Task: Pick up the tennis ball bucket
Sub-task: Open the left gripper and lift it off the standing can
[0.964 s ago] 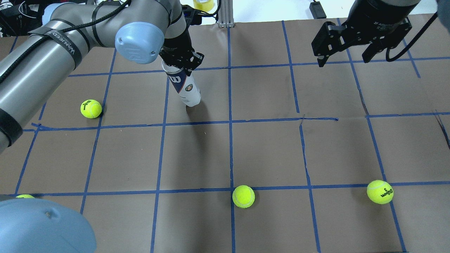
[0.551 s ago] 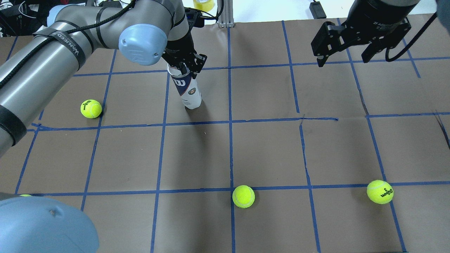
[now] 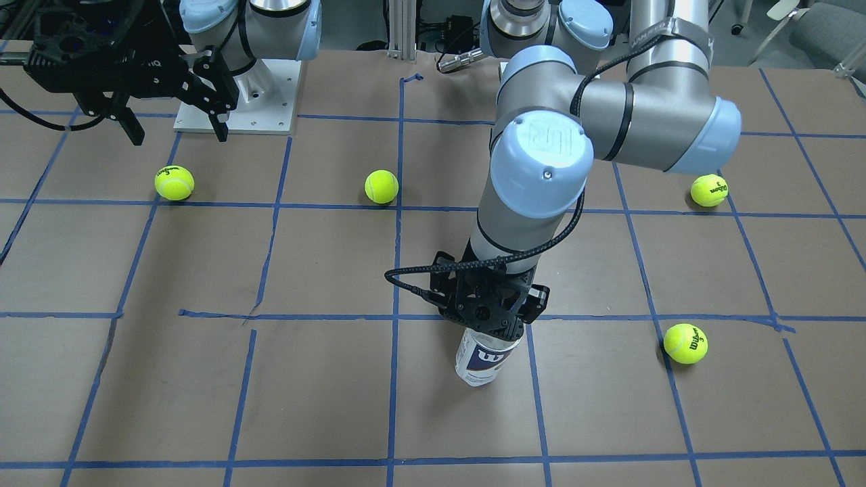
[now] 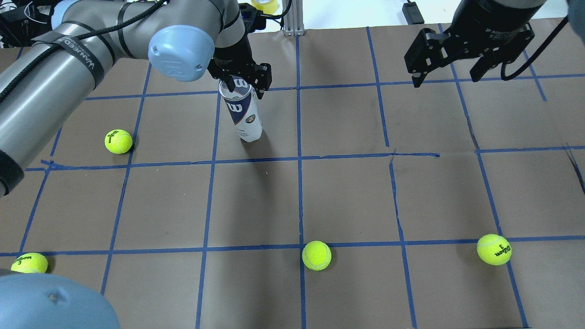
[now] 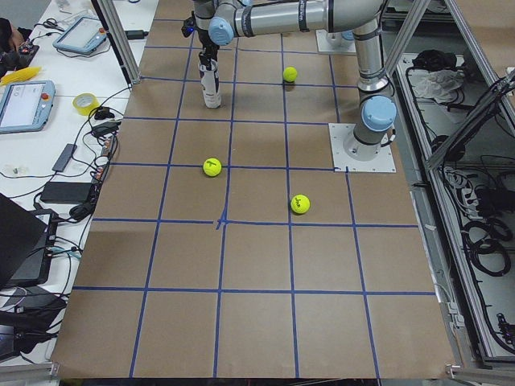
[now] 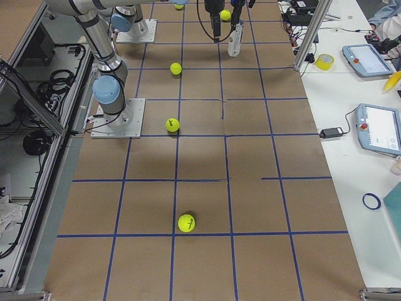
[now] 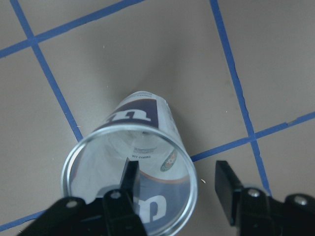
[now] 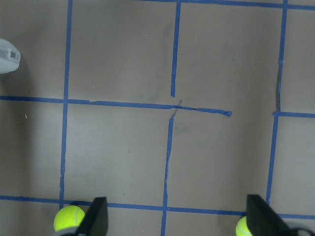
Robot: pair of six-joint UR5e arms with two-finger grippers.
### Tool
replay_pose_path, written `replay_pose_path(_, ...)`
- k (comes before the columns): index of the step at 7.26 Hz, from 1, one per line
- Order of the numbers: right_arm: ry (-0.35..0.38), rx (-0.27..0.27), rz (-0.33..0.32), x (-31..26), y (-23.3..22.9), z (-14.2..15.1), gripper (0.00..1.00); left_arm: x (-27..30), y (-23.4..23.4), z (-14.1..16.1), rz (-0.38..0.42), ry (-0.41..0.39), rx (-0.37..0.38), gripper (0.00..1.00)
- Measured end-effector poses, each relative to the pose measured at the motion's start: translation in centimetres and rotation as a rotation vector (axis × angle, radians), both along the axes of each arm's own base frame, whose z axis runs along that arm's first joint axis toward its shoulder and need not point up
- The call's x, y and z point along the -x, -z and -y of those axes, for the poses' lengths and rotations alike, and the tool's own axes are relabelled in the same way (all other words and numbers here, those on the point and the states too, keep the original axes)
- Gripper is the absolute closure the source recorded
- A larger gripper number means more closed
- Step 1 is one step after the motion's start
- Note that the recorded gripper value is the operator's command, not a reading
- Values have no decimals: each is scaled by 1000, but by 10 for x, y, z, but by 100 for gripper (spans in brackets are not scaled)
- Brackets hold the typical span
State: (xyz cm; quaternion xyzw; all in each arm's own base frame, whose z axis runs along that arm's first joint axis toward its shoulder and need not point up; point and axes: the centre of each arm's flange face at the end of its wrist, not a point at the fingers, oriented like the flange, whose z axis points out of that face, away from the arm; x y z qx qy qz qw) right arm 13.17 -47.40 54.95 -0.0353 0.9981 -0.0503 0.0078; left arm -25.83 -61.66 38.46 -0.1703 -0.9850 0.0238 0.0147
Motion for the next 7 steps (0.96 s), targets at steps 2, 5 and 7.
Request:
replay_pose_path(2,-1,0,0,0,0,0,0,-7,-53,-16,12,-12,-11,0)
replay_pose_path(5,-2,-3,0,1,2,0,0,-62,-131,-42,36,-94,-24,0)
replay_pose_path(7,-3,-4,0,1,2,0,0,-121,-154,-61,35,-185,-40,0)
